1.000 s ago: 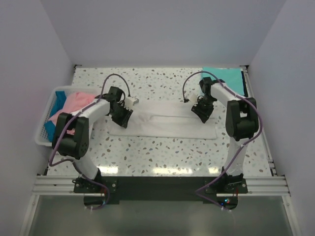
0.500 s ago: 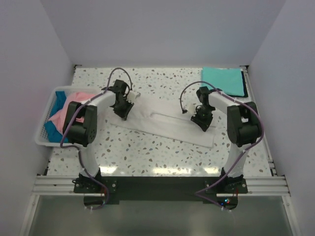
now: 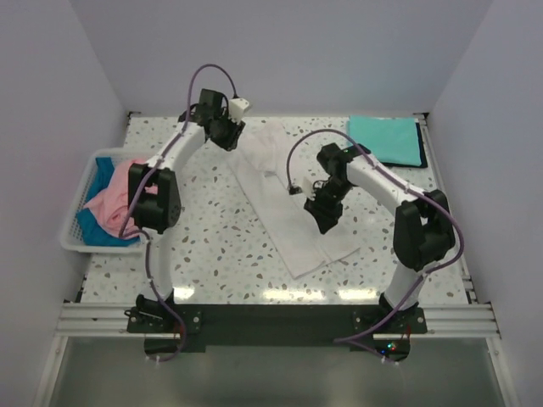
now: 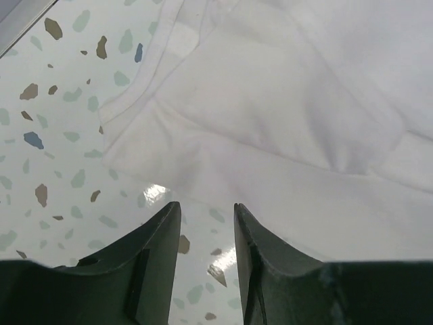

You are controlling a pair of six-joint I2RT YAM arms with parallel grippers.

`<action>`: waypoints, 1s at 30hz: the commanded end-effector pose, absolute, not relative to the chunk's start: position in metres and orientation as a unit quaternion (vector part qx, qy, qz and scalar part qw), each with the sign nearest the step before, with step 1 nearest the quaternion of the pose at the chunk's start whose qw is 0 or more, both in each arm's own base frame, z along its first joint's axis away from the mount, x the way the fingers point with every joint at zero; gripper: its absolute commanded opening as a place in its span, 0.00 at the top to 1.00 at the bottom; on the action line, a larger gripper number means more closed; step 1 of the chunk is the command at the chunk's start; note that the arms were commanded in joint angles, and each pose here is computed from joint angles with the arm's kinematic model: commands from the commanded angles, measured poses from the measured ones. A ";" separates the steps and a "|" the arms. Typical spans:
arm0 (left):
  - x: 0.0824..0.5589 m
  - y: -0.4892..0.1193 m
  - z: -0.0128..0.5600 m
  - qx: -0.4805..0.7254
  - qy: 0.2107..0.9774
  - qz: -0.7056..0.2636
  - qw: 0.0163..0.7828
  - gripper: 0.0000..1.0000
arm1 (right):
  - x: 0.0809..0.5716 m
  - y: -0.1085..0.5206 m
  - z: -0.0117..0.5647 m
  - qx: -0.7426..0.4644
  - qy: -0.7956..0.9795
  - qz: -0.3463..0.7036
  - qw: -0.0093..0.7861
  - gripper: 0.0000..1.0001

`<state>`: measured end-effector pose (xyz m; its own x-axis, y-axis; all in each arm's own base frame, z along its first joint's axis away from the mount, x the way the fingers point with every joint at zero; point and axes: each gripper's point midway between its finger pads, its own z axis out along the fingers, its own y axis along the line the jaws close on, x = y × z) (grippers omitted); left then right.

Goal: Fold and stack the t-shirts
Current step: Fold the tshirt

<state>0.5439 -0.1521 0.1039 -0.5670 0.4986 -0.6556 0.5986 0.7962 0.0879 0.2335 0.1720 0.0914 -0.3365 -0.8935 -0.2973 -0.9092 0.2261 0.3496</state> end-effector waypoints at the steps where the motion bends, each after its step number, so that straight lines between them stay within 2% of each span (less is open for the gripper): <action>1: 0.521 -0.182 0.164 0.320 0.848 -0.135 0.401 0.58 | 0.251 0.148 0.104 -0.527 0.818 0.229 0.028 0.70; 8: 0.442 -0.213 0.104 0.345 0.870 -0.183 0.301 0.62 | 0.285 0.120 0.064 -0.530 0.836 0.141 0.023 0.80; 12: 0.430 -0.217 0.093 0.341 0.875 -0.191 0.286 0.63 | 0.283 0.124 0.043 -0.529 0.838 0.134 0.006 0.82; 17: 0.432 -0.212 0.089 0.339 0.881 -0.178 0.278 0.63 | 0.253 0.136 0.017 -0.567 0.814 0.120 -0.031 0.84; 23: 0.438 -0.205 0.085 0.340 0.886 -0.157 0.275 0.63 | 0.207 0.174 0.003 -0.568 0.801 0.175 -0.074 0.84; 27: 0.442 -0.207 0.082 0.336 0.890 -0.164 0.263 0.64 | 0.177 0.220 0.002 -0.558 0.787 0.248 -0.087 0.84; 30: 0.445 -0.210 0.083 0.333 0.890 -0.168 0.263 0.63 | 0.173 0.250 0.012 -0.550 0.779 0.290 -0.079 0.82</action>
